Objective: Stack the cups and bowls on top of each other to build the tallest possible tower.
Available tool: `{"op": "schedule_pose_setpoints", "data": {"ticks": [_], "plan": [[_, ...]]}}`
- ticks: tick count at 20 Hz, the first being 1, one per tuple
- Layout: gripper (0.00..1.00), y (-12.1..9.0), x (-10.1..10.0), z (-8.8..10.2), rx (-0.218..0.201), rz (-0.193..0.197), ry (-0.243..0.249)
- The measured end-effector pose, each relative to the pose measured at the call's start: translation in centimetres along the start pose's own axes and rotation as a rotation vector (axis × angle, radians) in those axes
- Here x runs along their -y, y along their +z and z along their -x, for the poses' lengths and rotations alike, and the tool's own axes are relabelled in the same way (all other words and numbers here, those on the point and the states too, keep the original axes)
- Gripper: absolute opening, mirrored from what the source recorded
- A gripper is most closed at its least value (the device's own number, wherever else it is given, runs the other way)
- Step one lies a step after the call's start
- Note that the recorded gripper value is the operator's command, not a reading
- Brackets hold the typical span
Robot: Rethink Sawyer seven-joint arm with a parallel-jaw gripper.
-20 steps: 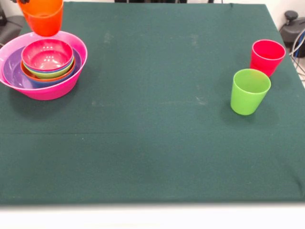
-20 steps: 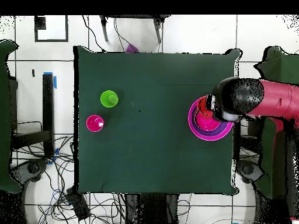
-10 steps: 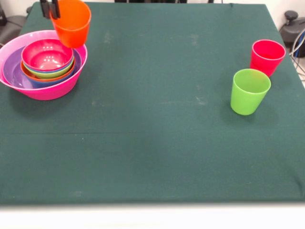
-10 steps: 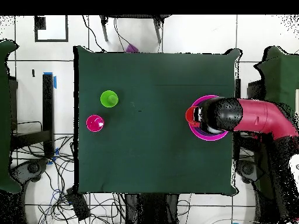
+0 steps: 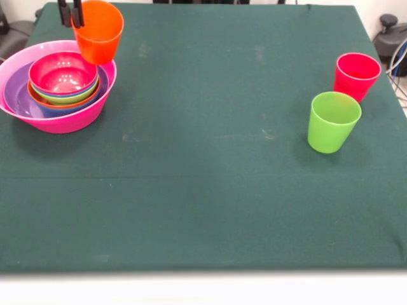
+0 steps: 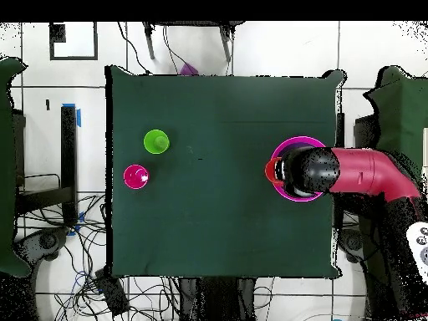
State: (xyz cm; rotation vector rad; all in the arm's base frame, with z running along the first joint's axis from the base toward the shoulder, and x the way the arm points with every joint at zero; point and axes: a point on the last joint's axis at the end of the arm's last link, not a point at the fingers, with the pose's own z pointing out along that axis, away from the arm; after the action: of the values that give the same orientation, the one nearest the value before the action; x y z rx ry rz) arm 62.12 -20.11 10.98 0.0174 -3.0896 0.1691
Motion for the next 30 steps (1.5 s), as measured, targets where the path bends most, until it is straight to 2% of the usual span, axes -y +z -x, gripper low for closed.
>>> {"op": "schedule_pose_setpoints", "data": {"ticks": [16, 30], "plan": [[0.0, 0.2, 0.6, -0.1, 0.003, -0.021, -0.011], [0.0, 2.6, 3.0, -1.6, -0.027, 0.006, 0.033]]}}
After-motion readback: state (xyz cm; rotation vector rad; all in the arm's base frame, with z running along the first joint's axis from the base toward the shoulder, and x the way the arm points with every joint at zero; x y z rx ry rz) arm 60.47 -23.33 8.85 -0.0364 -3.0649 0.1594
